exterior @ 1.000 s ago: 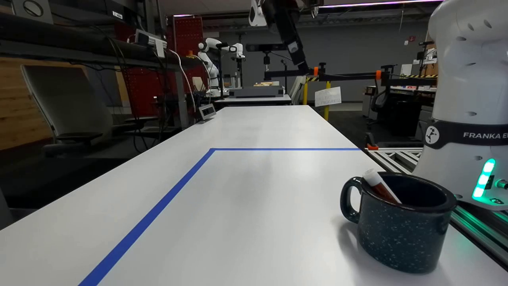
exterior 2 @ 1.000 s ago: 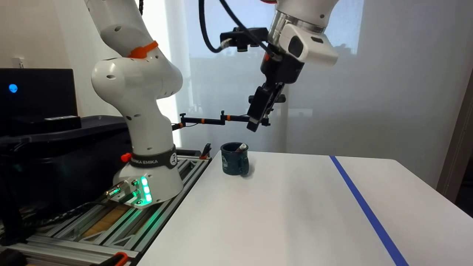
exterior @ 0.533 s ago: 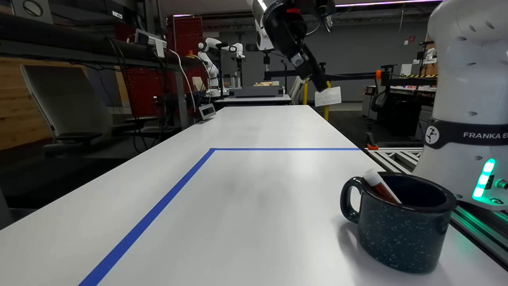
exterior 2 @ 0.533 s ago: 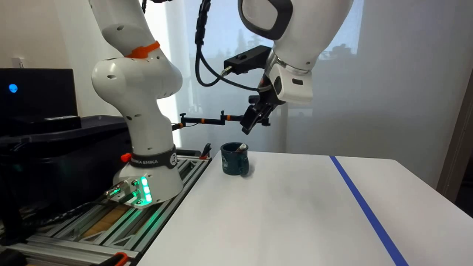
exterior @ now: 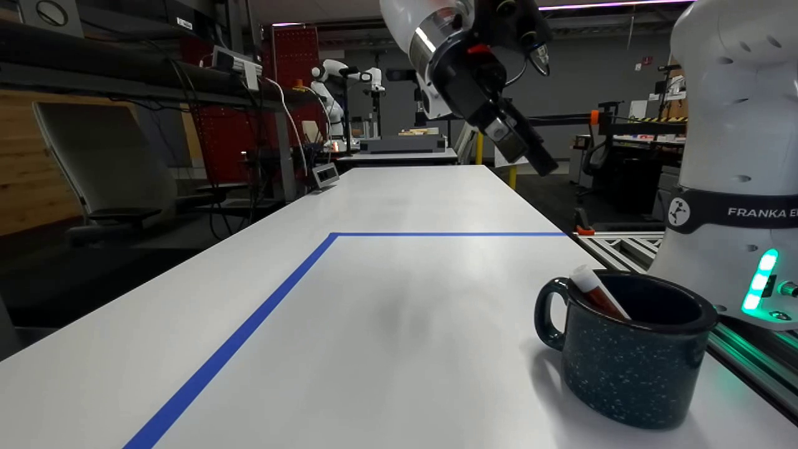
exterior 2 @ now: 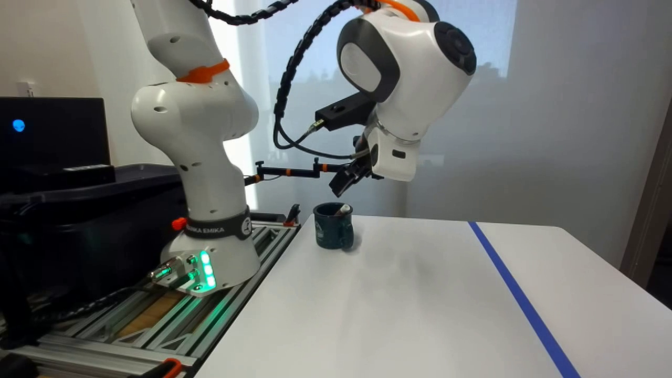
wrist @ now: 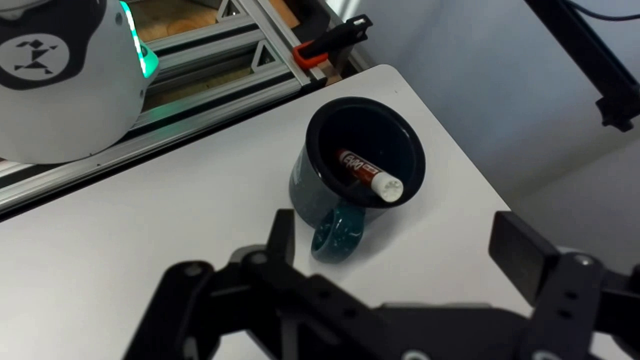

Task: Take the marker out of the mug and place it on the table

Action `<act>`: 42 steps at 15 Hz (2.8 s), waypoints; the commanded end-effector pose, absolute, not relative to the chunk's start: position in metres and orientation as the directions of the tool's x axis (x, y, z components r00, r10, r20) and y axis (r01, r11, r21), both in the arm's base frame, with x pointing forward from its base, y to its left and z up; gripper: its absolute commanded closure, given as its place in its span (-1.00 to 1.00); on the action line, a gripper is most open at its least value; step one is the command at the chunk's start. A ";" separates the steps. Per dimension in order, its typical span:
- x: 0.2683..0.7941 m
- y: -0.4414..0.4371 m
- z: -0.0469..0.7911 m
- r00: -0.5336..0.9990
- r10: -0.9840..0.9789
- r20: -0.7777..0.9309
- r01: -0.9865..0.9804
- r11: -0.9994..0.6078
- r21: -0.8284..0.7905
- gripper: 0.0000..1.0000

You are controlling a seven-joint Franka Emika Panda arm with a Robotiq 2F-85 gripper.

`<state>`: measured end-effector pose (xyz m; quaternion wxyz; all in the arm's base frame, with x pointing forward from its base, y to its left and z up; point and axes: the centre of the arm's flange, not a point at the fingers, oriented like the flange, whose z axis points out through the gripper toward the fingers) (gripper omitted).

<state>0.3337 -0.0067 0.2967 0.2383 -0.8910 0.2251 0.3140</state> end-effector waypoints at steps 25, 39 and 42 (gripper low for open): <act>0.324 0.075 0.224 0.674 -0.234 -0.701 -0.509 -0.835 -0.211 -0.94; 0.326 0.078 0.224 0.678 -0.225 -0.700 -0.501 -0.838 -0.215 -0.03; 0.325 0.079 0.223 0.677 -0.224 -0.701 -0.500 -0.839 -0.214 0.50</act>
